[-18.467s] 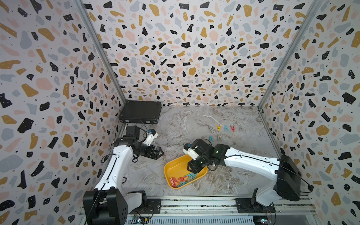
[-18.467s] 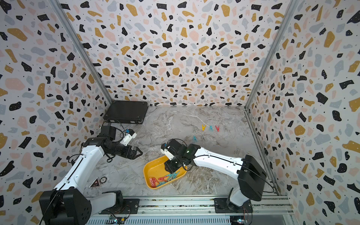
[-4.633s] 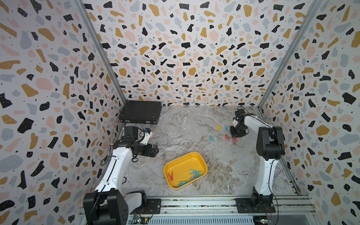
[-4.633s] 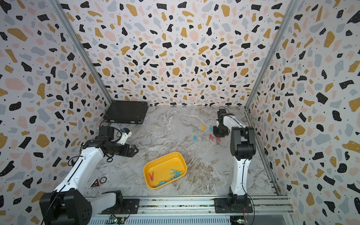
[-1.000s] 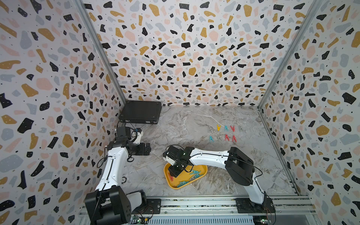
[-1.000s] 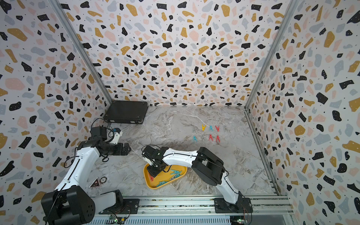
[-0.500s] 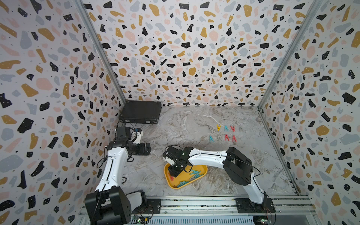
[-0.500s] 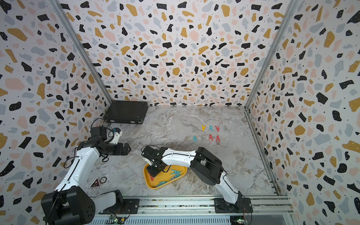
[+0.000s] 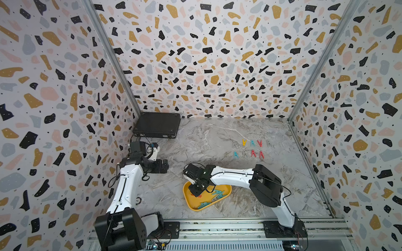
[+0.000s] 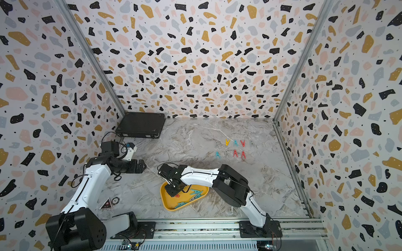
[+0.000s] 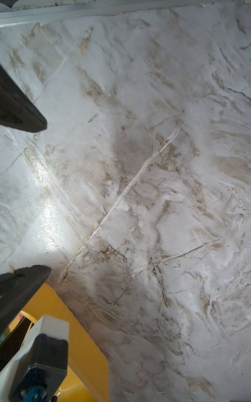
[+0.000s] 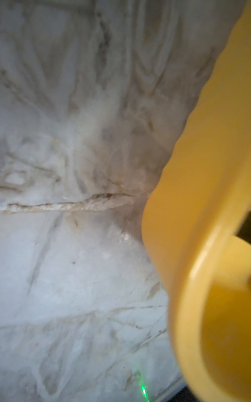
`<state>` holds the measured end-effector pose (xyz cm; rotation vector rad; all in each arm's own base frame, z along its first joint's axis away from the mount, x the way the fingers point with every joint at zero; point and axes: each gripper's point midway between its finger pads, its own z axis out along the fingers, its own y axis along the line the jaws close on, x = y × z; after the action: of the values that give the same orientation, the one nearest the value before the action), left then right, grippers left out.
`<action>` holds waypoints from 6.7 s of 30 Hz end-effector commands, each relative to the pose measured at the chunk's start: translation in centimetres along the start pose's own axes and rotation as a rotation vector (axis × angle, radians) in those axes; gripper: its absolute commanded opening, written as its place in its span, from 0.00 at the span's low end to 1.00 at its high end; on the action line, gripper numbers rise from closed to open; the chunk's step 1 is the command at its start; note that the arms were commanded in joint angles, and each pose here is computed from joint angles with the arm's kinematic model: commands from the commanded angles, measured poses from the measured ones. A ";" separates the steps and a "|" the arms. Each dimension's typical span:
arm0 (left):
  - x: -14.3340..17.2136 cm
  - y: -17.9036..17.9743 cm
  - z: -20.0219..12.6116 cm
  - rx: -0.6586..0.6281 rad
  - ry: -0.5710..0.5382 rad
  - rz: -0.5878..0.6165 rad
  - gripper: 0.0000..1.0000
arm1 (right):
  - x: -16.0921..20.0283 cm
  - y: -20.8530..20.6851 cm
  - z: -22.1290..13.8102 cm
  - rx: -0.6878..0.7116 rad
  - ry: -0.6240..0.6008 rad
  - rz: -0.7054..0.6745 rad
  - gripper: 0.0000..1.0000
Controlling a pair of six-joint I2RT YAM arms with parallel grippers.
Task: Take the clothespins out of the storage box
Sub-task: Pick up the clothespin from the storage box, then place the clothespin at the center of the board, then adjust the storage box at the center of the board.
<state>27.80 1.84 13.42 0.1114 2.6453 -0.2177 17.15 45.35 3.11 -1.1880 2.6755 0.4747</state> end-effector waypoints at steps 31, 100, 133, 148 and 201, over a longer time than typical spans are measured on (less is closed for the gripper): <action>0.2 -3.7 -0.9 0.200 -0.030 0.052 1.00 | 0.5 -8.3 -16.0 0.228 -0.228 0.124 0.00; 0.2 -5.3 -0.5 0.263 -0.015 0.087 1.00 | 15.4 -50.6 -16.7 0.506 0.018 0.978 0.08; -0.3 -5.3 -1.8 0.235 -0.041 0.136 1.00 | 8.6 -29.7 -25.8 0.235 -0.341 0.678 0.34; 2.9 -11.6 -5.7 0.543 0.102 0.424 1.00 | 11.7 -19.0 -19.2 -0.020 -0.352 0.572 0.34; 6.4 -19.1 8.6 0.389 0.409 0.909 0.34 | 13.4 -19.2 -17.9 0.015 -0.287 0.594 0.33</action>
<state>23.63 -17.47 5.00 1.5667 2.5994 -0.3811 22.59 17.96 11.79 -0.2671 2.7163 0.6546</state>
